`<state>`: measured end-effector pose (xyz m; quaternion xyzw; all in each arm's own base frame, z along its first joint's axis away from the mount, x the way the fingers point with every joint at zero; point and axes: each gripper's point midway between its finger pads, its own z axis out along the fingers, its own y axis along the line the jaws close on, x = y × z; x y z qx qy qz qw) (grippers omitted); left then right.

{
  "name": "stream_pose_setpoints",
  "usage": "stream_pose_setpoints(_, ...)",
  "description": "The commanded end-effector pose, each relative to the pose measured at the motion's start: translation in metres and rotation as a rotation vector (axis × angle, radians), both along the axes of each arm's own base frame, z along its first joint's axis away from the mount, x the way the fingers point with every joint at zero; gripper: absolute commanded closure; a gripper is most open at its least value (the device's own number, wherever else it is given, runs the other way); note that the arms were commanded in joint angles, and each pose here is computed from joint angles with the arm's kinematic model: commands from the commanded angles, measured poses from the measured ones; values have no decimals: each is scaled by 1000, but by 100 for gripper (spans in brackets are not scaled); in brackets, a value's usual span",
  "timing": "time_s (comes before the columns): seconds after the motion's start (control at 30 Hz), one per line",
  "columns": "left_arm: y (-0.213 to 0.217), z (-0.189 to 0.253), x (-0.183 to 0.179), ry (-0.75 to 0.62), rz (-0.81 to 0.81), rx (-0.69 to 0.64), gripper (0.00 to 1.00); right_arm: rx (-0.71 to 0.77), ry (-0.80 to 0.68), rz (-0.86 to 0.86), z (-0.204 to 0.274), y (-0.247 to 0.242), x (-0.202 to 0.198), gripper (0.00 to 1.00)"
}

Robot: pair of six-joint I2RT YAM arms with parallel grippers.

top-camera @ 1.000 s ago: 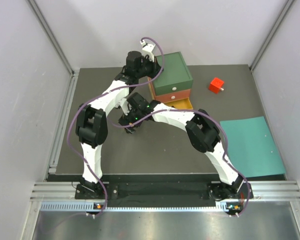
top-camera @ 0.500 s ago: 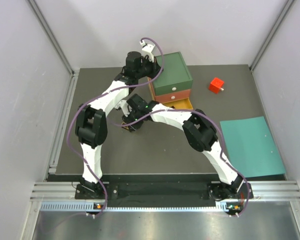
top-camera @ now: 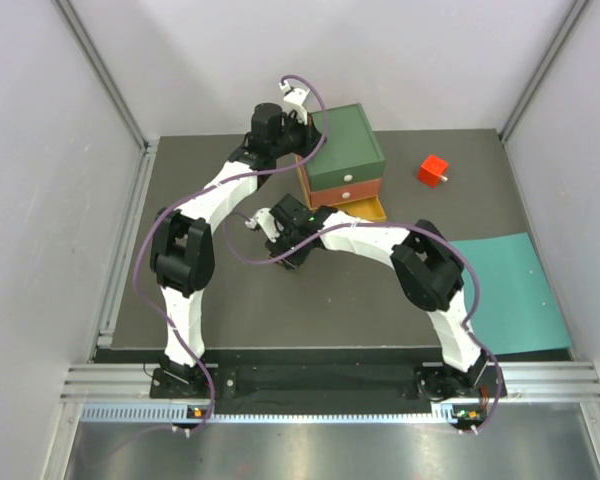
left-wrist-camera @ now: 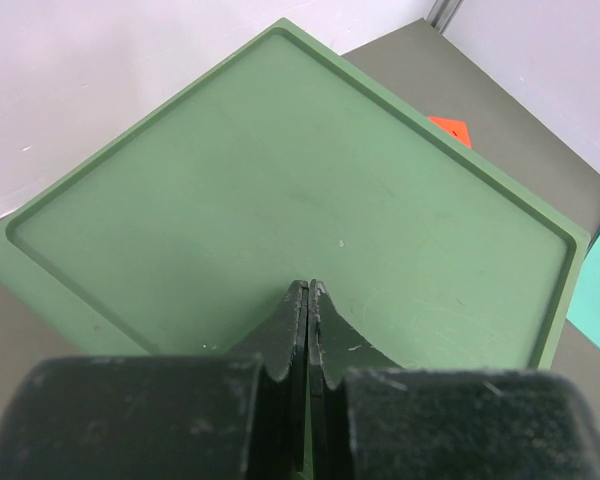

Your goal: Organize the makeup

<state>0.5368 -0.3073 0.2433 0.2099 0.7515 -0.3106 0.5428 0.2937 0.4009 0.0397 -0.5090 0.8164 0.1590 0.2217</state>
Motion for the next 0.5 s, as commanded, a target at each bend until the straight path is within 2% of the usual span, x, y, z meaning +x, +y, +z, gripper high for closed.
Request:
stream_pose_setpoints(0.0,48,-167,-49,503,71,247,100,44,-181,-6,68,-9,19,97)
stream_pose_setpoints(0.17,47,-169,-49,505,69,244,100,-14,-291,-10,93,-30,27,97)
stream_pose_setpoints(0.47,47,-171,-49,509,69,246,100,-146,-421,-69,103,-93,50,100)
